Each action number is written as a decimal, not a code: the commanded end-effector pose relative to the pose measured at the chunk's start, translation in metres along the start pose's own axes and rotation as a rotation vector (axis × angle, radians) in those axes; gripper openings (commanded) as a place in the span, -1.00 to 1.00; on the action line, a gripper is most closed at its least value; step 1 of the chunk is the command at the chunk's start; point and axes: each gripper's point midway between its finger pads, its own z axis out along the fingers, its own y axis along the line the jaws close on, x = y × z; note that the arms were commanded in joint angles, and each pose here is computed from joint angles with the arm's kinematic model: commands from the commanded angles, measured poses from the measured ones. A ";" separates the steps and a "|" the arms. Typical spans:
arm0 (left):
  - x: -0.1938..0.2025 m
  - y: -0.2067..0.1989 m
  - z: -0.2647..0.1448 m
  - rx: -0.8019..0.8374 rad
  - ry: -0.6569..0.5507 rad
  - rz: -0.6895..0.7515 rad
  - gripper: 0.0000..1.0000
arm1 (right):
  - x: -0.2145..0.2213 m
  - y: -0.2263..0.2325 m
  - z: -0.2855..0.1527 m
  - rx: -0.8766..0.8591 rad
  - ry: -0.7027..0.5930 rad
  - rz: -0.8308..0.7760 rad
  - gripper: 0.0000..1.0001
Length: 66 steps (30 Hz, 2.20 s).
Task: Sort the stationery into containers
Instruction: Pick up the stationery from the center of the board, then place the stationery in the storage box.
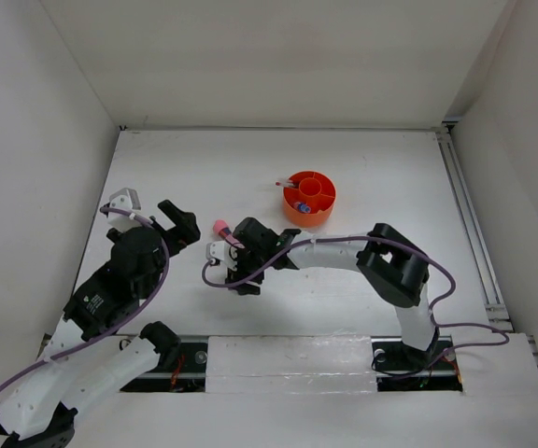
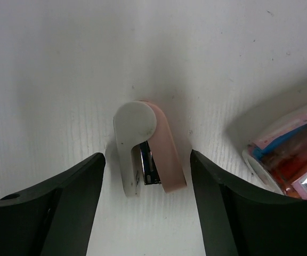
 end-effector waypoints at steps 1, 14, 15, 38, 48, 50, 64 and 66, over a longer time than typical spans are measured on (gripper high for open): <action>-0.001 0.000 0.001 0.007 -0.012 0.001 0.98 | -0.005 -0.004 0.006 0.024 -0.024 -0.004 0.42; -0.001 0.000 0.001 0.007 -0.012 0.001 0.98 | 0.009 -0.003 0.015 0.056 0.027 0.003 -0.16; -0.001 0.000 0.001 0.007 -0.012 0.001 0.98 | 0.014 -0.002 0.015 0.052 0.036 0.006 -0.19; -0.004 0.001 0.000 0.005 -0.024 -0.014 0.98 | -0.076 0.031 -0.066 0.056 -0.306 -0.035 -1.00; -0.002 0.002 0.000 0.000 -0.018 -0.008 0.98 | -0.083 -0.063 -0.200 0.463 -0.565 0.174 -1.00; -0.002 0.002 0.000 0.000 -0.018 -0.008 0.98 | -0.061 -0.103 -0.237 0.672 -0.561 0.274 -1.00; -0.002 0.002 0.000 0.000 -0.018 -0.008 0.98 | 0.081 -0.189 -0.395 1.495 -0.185 0.785 -1.00; -0.002 0.002 0.000 0.000 -0.018 -0.008 0.98 | 0.095 -0.193 -0.387 1.498 -0.119 0.807 -1.00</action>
